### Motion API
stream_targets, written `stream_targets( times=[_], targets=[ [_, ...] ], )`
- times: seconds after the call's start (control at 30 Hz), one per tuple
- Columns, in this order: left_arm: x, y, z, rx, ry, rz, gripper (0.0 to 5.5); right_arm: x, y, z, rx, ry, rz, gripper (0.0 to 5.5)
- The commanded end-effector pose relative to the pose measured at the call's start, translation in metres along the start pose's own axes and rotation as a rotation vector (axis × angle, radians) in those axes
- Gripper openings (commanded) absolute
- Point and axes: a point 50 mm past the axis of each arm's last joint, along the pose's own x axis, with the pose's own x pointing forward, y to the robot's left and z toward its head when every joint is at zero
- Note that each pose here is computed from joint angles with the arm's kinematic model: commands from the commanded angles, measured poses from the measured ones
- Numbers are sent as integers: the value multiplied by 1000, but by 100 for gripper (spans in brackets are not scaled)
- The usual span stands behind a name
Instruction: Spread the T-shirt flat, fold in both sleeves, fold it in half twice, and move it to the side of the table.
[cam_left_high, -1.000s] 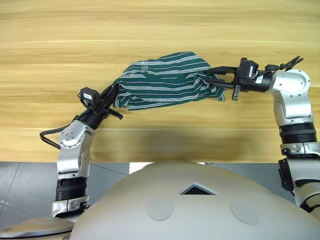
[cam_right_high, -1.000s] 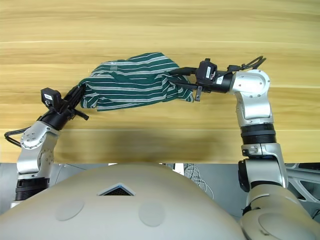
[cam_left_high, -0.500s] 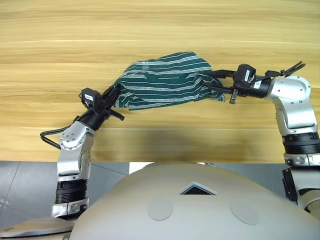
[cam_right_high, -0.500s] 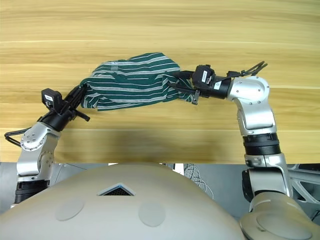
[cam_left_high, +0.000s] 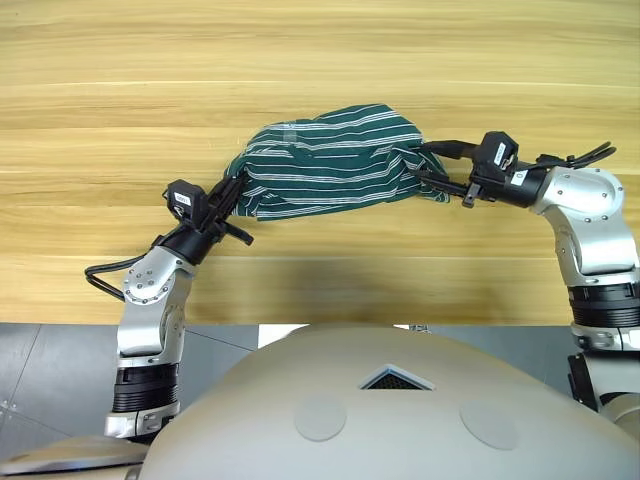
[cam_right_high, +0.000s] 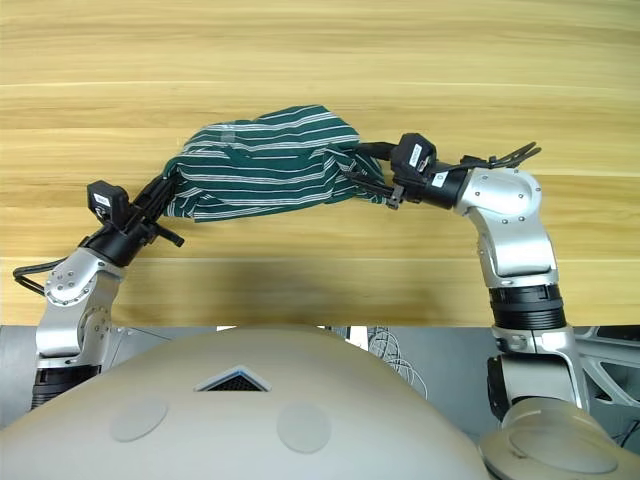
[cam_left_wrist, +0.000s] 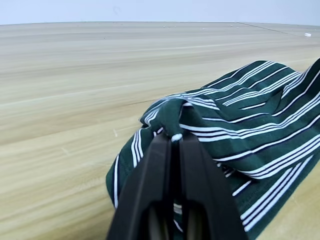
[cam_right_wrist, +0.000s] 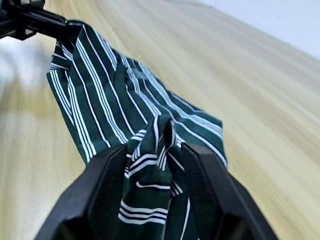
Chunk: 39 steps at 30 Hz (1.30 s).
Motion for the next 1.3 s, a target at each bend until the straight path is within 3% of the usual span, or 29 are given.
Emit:
stream_targets(
  times=[0.03,0.3,0.67,0.9,0.97,1.07,1.17,1.3],
  targets=[
    [2,-3,2,5,3,-7,0,3,0,2,19,25,18,202],
    [2,-6,4,2,5,-14,0,6,-7,4,54,50,-38,202],
    [2,-6,3,0,5,-7,0,9,-9,8,37,65,-17,3],
    [5,2,10,6,-30,29,0,-2,-13,23,-25,-8,-27,3],
    [8,24,33,-1,-134,116,0,-18,-28,43,-103,-85,-63,3],
    [-9,46,92,13,-373,147,0,-62,-40,85,-290,-295,-83,3],
    [-25,35,145,95,-547,78,0,-99,-36,122,-448,-476,-66,3],
    [-29,9,185,217,-614,-9,0,-102,-53,149,-553,-459,-180,3]
  ],
)
